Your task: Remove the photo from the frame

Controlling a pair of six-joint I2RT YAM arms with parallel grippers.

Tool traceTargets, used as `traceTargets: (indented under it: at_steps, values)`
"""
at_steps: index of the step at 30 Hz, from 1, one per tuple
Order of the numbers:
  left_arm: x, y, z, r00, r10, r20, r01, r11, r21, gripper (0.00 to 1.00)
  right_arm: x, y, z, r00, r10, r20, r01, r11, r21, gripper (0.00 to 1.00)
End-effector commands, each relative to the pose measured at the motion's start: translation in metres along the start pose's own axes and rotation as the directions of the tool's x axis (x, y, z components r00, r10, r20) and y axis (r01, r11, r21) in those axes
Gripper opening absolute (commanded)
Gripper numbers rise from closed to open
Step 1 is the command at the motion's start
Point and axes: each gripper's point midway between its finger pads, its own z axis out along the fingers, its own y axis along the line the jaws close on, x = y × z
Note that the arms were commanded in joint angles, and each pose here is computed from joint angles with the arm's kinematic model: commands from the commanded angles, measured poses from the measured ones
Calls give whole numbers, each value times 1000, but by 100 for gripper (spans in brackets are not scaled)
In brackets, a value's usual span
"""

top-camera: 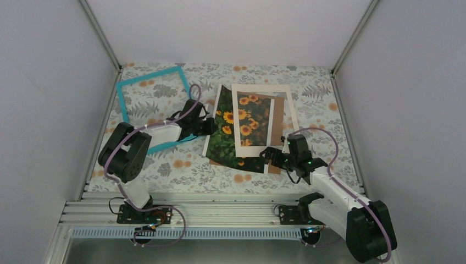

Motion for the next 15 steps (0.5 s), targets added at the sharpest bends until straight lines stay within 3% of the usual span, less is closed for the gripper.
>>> traceTargets:
  at_steps: [1, 15]
  values:
    - [2, 7, -20, 999, -7, 37, 9, 998, -56, 2, -5, 7, -5, 1000, -7, 13, 7, 1000, -22, 100]
    - [-5, 19, -92, 988, 45, 147, -7, 968, -253, 2, -11, 11, -9, 999, -18, 41, 19, 999, -27, 100]
